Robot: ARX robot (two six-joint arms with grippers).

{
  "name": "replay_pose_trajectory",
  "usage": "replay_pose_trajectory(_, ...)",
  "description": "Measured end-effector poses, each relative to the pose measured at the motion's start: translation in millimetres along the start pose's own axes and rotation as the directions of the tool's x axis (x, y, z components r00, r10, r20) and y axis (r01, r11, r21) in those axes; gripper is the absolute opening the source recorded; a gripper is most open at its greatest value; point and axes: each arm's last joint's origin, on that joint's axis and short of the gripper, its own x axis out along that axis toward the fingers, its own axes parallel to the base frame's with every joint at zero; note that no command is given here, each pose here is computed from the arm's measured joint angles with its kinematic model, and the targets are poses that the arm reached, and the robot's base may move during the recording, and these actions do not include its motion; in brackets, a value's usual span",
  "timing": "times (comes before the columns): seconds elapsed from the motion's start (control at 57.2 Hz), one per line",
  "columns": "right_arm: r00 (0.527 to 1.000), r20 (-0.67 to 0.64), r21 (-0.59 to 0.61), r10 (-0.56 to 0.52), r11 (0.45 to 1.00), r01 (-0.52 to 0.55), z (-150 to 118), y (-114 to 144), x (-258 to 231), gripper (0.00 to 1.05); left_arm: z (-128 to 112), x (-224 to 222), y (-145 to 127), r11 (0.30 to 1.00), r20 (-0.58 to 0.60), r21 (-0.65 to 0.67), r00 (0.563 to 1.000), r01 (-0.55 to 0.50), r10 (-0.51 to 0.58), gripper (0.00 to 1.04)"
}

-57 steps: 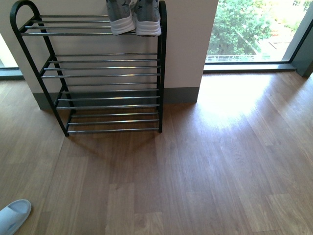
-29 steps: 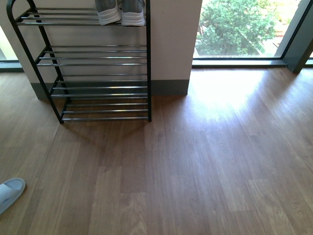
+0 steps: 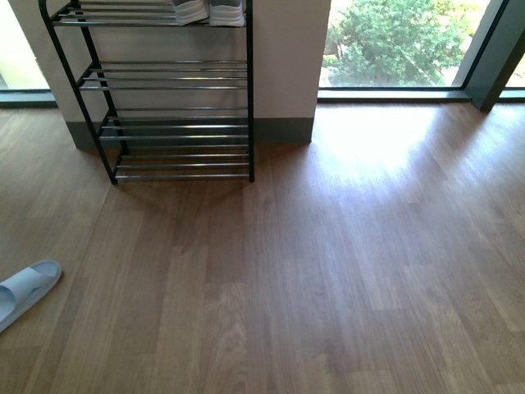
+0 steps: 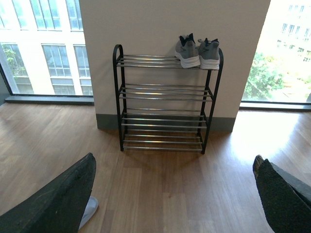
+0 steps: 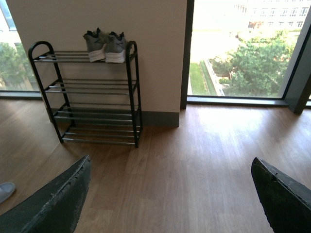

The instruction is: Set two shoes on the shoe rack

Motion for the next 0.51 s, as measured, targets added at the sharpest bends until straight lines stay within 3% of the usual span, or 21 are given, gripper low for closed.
replay_pose_trajectory(0.507, 1.000, 0.001, 0.000, -0.003, 1.000, 0.003, 0.1, -0.1, -0.1, 0.96, 0.0, 0.0, 0.0, 1.000, 0.000, 0.000, 1.000, 0.001, -0.001, 0.95)
